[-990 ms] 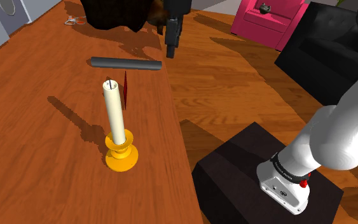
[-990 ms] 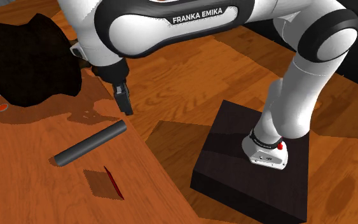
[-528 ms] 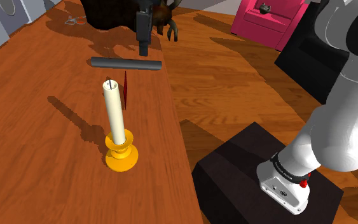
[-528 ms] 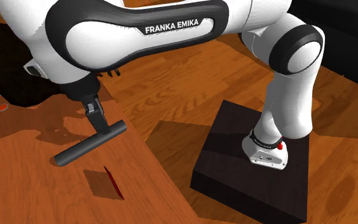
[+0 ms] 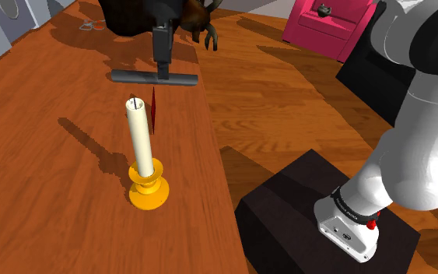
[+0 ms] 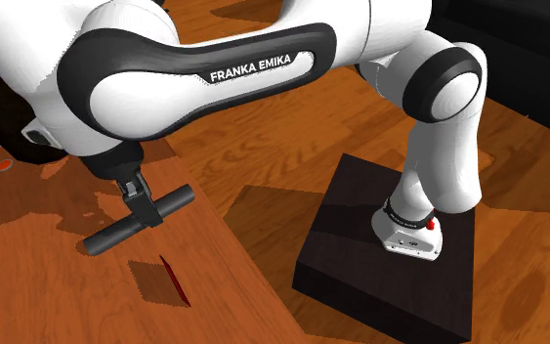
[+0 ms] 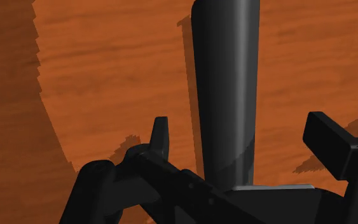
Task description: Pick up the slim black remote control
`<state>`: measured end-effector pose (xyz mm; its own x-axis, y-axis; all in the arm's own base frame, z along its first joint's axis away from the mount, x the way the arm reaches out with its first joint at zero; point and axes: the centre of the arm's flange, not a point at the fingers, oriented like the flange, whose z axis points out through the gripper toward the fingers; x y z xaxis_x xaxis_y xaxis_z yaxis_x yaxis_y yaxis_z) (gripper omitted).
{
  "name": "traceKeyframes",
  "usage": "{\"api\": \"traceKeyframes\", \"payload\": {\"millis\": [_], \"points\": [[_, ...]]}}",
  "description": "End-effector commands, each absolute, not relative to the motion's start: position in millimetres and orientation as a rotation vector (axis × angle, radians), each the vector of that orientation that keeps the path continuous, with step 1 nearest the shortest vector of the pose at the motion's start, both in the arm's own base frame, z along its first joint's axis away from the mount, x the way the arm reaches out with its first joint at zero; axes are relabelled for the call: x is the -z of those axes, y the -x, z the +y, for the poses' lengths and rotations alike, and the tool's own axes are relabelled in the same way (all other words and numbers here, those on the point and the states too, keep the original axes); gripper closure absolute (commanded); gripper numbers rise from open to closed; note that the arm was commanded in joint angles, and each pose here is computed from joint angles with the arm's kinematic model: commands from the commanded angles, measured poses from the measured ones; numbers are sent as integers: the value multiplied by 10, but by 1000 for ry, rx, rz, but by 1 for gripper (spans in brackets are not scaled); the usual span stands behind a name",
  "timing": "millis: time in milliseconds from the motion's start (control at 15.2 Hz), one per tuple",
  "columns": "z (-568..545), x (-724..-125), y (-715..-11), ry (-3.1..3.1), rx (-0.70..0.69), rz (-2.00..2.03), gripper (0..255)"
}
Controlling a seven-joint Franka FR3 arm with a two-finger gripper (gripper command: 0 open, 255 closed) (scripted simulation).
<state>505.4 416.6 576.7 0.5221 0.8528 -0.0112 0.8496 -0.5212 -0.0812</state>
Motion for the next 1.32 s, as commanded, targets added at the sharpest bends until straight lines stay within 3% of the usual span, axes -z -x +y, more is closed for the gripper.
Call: {"api": "traceKeyframes", "payload": {"millis": [0,132,198,792,1254], "points": [[4165,-5664,-5050,2683,-75,-1503,0],[4165,-5634,-5050,2683,-75,-1503,0],[4158,-5636,-5039,2683,-76,-1503,255],[4165,-5634,-5050,2683,-75,-1503,255],[4165,-6003,-5050,2683,-75,-1503,255]]}}
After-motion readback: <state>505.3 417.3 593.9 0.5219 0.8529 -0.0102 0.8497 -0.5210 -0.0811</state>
